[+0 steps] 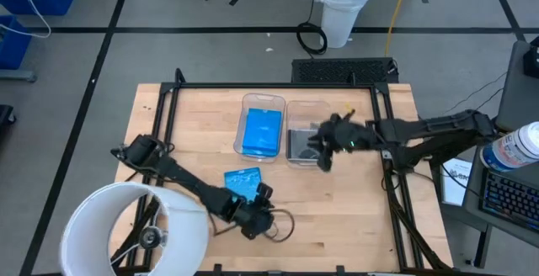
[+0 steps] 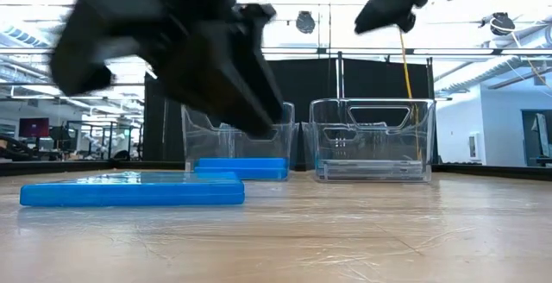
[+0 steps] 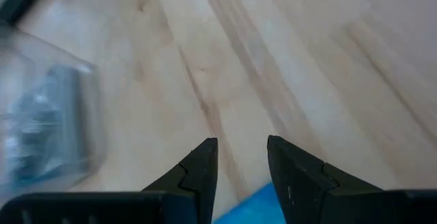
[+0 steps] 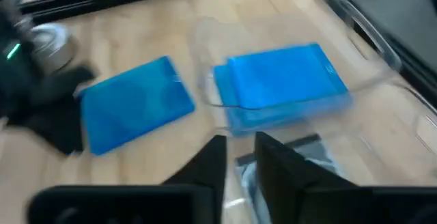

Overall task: Pick & place jewel cases by type
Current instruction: Put the blue CD case into the left transparent bin

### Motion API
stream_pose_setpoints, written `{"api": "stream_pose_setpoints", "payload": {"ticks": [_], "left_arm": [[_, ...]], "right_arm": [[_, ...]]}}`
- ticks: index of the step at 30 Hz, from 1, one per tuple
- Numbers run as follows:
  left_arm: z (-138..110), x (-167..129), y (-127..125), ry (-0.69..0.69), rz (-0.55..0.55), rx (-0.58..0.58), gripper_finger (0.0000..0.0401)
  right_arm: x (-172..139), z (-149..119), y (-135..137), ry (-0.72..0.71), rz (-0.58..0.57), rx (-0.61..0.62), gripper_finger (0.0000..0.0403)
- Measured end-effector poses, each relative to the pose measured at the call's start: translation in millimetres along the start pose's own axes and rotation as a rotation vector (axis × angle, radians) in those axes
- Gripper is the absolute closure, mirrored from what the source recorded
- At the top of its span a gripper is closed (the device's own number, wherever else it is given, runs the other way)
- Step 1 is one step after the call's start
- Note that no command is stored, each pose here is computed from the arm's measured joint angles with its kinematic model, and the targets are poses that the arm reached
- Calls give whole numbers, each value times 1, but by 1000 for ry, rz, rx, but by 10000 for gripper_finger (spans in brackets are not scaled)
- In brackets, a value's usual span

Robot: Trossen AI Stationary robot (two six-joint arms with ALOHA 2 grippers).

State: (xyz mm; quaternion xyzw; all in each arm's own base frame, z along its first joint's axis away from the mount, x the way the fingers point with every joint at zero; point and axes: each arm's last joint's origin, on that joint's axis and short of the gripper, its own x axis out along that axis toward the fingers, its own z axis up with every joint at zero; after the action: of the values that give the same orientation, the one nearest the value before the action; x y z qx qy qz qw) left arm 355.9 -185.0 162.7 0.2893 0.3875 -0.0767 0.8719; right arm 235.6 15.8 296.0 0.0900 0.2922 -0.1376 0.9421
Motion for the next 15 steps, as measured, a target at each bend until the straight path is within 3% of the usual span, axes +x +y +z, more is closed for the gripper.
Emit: {"api": "stream_pose_setpoints", "payload": {"ticks": [4,10,15], "left_arm": [[1,-24,-16,34,23,71,268],[0,-31,-22,52,8,1,268],[-4,-23,-7,83,27,-100,268]], "right_arm": [[-16,-15,40,-41,30,-120,393],[-22,-52,81,-127,6,-179,401],[-15,-81,97,-132,31,-191,402]]}}
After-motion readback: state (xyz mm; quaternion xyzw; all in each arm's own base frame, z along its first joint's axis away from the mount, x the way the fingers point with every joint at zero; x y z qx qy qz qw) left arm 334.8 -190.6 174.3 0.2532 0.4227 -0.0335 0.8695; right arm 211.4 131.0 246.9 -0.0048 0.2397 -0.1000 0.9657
